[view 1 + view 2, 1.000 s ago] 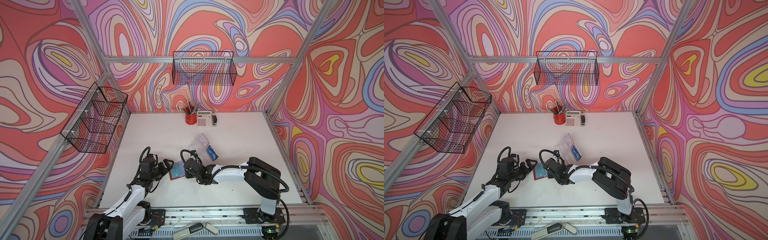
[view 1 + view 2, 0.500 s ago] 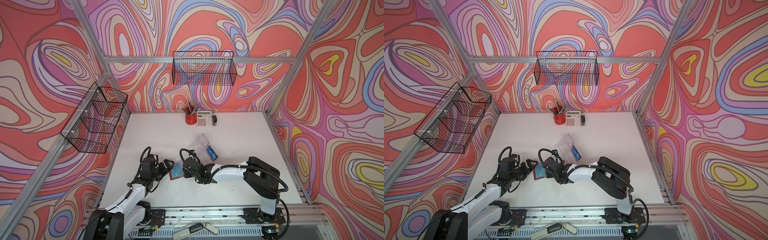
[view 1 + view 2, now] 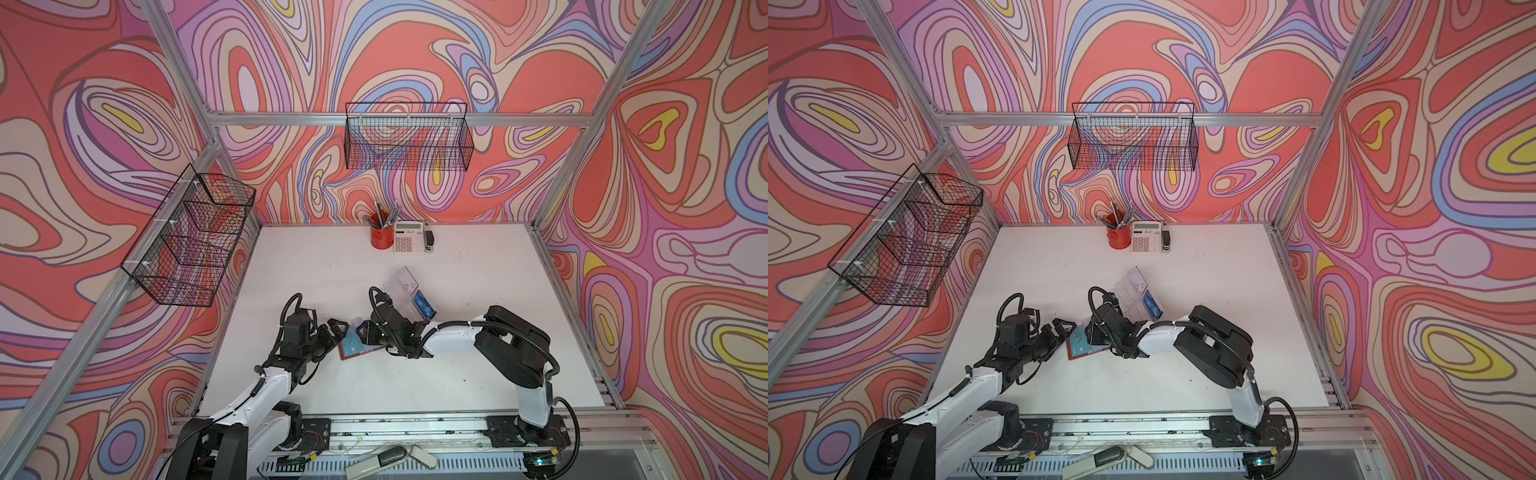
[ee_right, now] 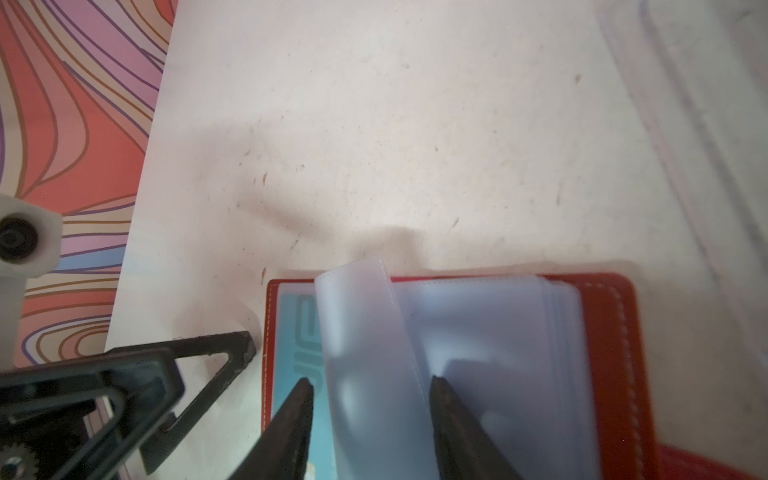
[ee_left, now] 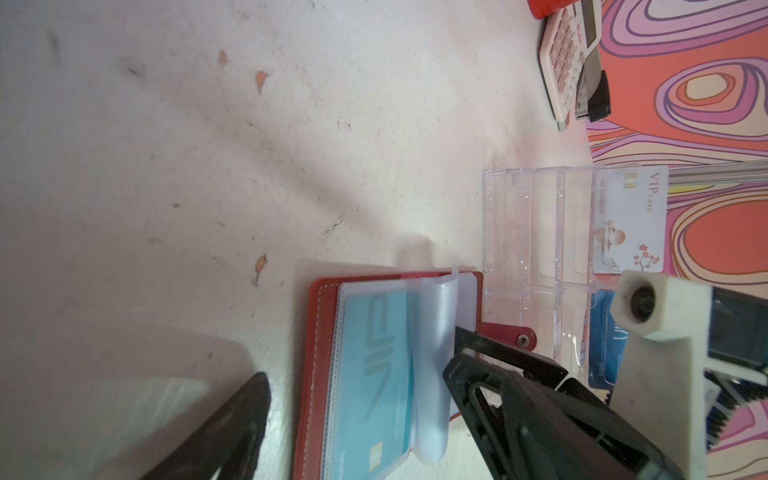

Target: Put the credit cards into the card holder

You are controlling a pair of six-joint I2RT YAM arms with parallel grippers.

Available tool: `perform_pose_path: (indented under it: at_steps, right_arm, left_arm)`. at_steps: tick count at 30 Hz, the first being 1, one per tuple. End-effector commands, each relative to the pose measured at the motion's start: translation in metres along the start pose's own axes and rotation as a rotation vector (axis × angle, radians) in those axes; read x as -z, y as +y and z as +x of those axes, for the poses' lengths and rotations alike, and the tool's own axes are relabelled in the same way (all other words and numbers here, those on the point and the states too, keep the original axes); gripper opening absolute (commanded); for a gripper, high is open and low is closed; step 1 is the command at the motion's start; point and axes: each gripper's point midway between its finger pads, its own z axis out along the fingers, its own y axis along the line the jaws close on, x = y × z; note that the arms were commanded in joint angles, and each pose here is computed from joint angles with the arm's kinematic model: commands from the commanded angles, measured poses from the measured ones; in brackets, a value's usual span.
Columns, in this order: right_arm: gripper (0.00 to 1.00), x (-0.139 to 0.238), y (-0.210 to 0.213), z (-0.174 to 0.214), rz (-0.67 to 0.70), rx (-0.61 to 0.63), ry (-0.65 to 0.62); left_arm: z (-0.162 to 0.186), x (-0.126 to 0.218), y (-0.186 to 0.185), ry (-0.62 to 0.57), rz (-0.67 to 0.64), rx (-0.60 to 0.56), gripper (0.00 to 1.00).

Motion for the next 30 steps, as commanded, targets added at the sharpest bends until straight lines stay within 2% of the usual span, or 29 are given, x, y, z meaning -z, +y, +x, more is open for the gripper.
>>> perform_pose_path:
  at_steps: [1, 11, 23, 30]
  right_arm:
    - [0.51, -0.017, -0.024, 0.017, 0.048, -0.022, 0.081]
    - [0.56, -0.027, -0.037, 0.008, 0.043, -0.014, 0.097]
    - [0.55, 0.010, 0.013, 0.007, -0.161, -0.063, 0.099]
    - [0.53, 0.015, 0.032, 0.016, -0.236, -0.081, 0.119]
  left_arm:
    - [-0.004, 0.001, -0.004, -0.015, 0.015, 0.003, 0.89]
    - [-0.004, 0.002, -0.003, -0.020, 0.011, 0.000, 0.89]
    - [-0.006, 0.004, -0.004, -0.028, 0.013, -0.002, 0.89]
    - [-0.007, 0.006, -0.003, -0.037, 0.001, -0.004, 0.89]
